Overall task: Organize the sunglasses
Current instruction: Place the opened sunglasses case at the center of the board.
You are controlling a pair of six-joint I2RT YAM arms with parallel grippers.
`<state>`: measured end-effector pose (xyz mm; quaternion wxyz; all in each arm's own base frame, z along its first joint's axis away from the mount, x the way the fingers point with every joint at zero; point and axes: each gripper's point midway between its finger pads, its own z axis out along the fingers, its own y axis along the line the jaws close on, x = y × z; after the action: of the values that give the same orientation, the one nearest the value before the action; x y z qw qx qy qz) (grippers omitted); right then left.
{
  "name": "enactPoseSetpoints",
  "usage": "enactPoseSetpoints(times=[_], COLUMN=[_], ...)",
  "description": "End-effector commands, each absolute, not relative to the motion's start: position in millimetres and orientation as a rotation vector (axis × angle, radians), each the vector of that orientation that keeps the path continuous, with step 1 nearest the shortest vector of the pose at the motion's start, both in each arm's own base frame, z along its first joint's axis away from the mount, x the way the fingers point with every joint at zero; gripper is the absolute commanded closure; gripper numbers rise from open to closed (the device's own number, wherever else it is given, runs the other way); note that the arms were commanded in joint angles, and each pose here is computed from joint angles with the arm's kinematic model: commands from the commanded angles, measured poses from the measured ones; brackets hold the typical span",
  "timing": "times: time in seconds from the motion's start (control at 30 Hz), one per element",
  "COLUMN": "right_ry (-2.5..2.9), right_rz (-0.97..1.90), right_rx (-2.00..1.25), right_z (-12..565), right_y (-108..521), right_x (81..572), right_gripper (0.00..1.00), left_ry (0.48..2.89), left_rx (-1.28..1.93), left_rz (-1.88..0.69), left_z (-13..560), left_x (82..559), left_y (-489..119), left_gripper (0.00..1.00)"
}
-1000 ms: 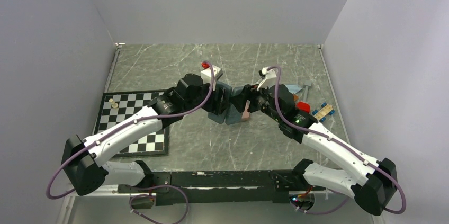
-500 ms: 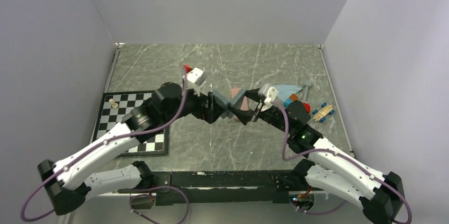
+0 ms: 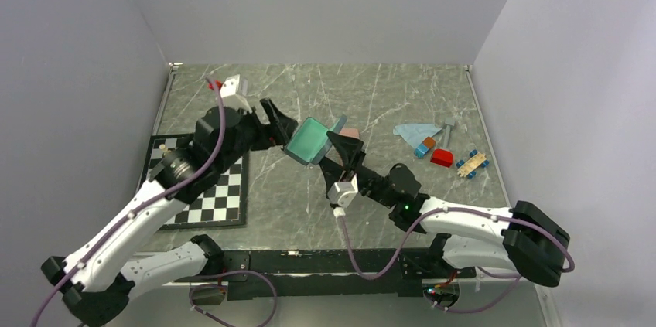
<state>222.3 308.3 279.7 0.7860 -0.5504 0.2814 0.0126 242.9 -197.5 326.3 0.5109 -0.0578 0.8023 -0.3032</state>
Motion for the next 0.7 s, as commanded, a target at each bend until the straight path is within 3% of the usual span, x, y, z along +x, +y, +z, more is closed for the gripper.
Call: enactPoseSetpoints(times=[0.0, 0.23, 0.33, 0.43, 0.47, 0.53, 0.57, 0.63, 0.67], right_ry=[0.341, 0.306, 0.331, 0.355, 0.365, 0.397, 0.435, 0.523, 0.562], right_rz=[-0.146, -0.191, -0.197, -0.215, -0.221, -0.209, -0.197, -0.155, -0.123], right_rx=[-0.986, -0.983, -1.014, -1.012, -1.007, -0.99, -0.976, -0.962, -0.964], right_z=[355.7, 356.5, 347.1, 341.6, 340.3, 337.6, 334.9, 325.5, 318.5], right_y=[294.0, 296.3, 301.2, 302.4, 301.9, 301.0, 299.6, 299.1, 300.3], right_x=[201.9, 196.0, 200.6, 204.2, 205.2, 206.0, 208.4, 213.0, 213.5], right_gripper=[1.0, 1.0, 1.0, 1.0, 1.0, 0.96, 0.82, 0.15, 0.02], left_ry=[2.023, 2.173, 2.165, 2.17, 2.173, 2.158, 2.138, 2.104, 2.096], left_rx=[-0.098, 0.072, 0.125, 0.117, 0.109, 0.114, 0.114, 0.081, 0.07], left_rz=[-0.806, -0.89, -0.962, -0.954, -0.937, -0.92, -0.911, -0.834, -0.793], left_z=[324.7, 292.5, 292.0, 289.0, 287.0, 284.9, 285.4, 283.9, 281.7], left_x=[253.6, 249.8, 244.7, 246.1, 247.2, 249.1, 250.8, 258.6, 260.9], left_y=[-216.0, -246.8, -257.4, -256.8, -254.7, -252.0, -250.3, -238.9, -232.5], left_gripper=[0.09, 0.27, 0.56, 0.95, 1.0, 1.0, 1.0, 1.0, 1.0])
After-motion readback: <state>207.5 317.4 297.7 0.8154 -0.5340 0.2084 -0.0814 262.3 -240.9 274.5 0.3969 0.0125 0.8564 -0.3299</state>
